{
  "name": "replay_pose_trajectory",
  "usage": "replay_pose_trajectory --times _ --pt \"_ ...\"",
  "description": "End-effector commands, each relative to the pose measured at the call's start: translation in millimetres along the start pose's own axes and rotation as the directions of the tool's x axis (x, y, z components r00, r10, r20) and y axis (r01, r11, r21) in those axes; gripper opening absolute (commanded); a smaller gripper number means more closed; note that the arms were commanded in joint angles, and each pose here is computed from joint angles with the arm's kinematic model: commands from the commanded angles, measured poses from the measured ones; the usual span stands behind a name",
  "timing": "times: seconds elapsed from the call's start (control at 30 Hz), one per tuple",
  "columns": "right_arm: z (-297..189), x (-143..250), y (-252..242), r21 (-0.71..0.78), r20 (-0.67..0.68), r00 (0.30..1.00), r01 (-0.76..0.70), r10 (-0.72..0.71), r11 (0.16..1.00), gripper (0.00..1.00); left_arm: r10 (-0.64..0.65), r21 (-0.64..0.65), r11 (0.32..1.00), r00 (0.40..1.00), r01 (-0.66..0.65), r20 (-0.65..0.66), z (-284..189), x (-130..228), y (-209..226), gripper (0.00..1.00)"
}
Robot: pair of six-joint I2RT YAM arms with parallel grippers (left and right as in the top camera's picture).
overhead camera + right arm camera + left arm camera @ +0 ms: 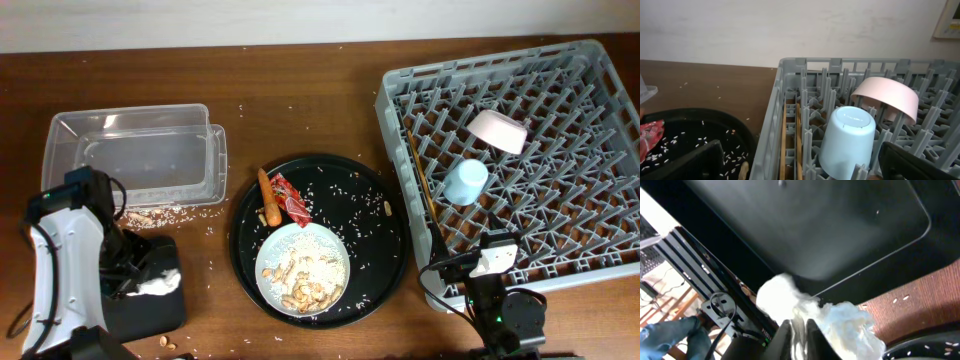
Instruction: Sort waste into correct bins and load items into the dishwasher rack
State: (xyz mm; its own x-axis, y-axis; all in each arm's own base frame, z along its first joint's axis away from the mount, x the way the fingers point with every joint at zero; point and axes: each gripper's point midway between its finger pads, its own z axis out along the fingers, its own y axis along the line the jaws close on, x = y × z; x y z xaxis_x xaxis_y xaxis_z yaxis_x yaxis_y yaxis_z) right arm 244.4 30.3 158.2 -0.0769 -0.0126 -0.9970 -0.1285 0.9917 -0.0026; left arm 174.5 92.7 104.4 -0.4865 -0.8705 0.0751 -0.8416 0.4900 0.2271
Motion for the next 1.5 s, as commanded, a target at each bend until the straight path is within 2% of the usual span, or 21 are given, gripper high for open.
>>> replay_pose_trajectory --times 0.0,0.07,0.13,0.2,0.23,0.37,0.4,0.43,0.47,0.5,0.57,0.7,0.77,0.8,0.83,0.9,1.0,1.1,1.37,1.47 --pt "0 2 -1 0.002 0.001 1.0 -0.005 0.005 1.0 0.98 0.002 0.084 0.996 0.999 -0.006 0.044 -22 -6 -8 0.23" --pt "0 2 -1 0.002 0.001 1.0 -0.005 0.005 1.0 0.98 -0.001 0.113 0.994 0.997 -0.009 0.081 -37 -12 -10 0.25" --pt "0 2 -1 0.002 0.001 1.0 -0.005 0.005 1.0 0.98 -0.002 0.144 0.989 0.992 -0.016 0.123 -49 -16 -12 0.2" --pt "0 2 -1 0.002 0.001 1.0 -0.005 0.005 1.0 0.98 -0.009 0.164 0.986 0.989 -0.015 0.148 -55 -17 -11 0.03" --pt "0 2 -1 0.002 0.001 1.0 -0.005 0.005 1.0 0.98 -0.011 0.168 0.986 0.988 -0.015 0.152 -57 -17 -11 0.0" --pt "0 2 -1 0.002 0.001 1.0 -0.005 0.005 1.0 0.98 -0.001 0.141 0.99 0.993 -0.016 0.12 -54 -8 -4 0.01" --pt "0 2 -1 0.002 0.001 1.0 -0.005 0.005 1.0 0.98 0.002 0.131 0.991 0.994 -0.016 0.108 -53 -5 -2 0.16" --pt "0 2 -1 0.002 0.001 1.0 -0.005 0.005 1.0 0.98 0.007 0.106 0.994 0.996 -0.016 0.089 -51 0 4 0.34" --pt "0 2 -1 0.002 0.001 1.0 -0.005 0.005 1.0 0.98 0.009 0.065 0.998 0.997 -0.014 0.08 -48 3 12 0.87" --pt "0 2 -1 0.002 0.001 1.0 -0.005 0.005 1.0 0.98 0.003 0.031 1.0 0.997 -0.005 0.082 -44 2 19 0.99" --pt "0 2 -1 0.002 0.001 1.0 -0.005 0.005 1.0 0.98 -0.063 0.01 0.998 0.996 0.063 0.057 -31 2 27 0.99" --pt "0 2 -1 0.002 0.001 1.0 -0.005 0.005 1.0 0.98 -0.162 0.091 0.982 0.986 0.164 -0.036 11 2 21 0.97" --pt "0 2 -1 0.002 0.001 1.0 -0.005 0.005 1.0 0.98 -0.203 0.096 0.973 0.977 0.208 -0.059 31 2 25 0.83" --pt "0 2 -1 0.002 0.001 1.0 -0.005 0.005 1.0 0.98 -0.219 0.097 0.97 0.974 0.224 -0.062 38 2 26 0.81" --pt "0 2 -1 0.002 0.001 1.0 -0.005 0.005 1.0 0.98 -0.233 0.103 0.965 0.97 0.239 -0.066 45 1 27 0.72" --pt "0 2 -1 0.002 0.001 1.0 -0.005 0.005 1.0 0.98 -0.252 0.128 0.958 0.966 0.257 -0.055 55 -4 24 0.68" --pt "0 2 -1 0.002 0.001 1.0 -0.005 0.005 1.0 0.98 -0.257 0.133 0.957 0.966 0.258 -0.026 66 -8 23 0.56" --pt "0 2 -1 0.002 0.001 1.0 -0.005 0.005 1.0 0.98 -0.263 0.112 0.959 0.965 0.26 0.012 79 -12 27 0.55" --pt "0 2 -1 0.002 0.001 1.0 -0.005 0.005 1.0 0.98 -0.278 0.16 0.951 0.958 0.264 0.073 102 -21 18 0.55" --pt "0 2 -1 0.002 0.001 1.0 -0.005 0.005 1.0 0.98 -0.281 0.172 0.949 0.956 0.264 0.086 101 -25 16 0.5"
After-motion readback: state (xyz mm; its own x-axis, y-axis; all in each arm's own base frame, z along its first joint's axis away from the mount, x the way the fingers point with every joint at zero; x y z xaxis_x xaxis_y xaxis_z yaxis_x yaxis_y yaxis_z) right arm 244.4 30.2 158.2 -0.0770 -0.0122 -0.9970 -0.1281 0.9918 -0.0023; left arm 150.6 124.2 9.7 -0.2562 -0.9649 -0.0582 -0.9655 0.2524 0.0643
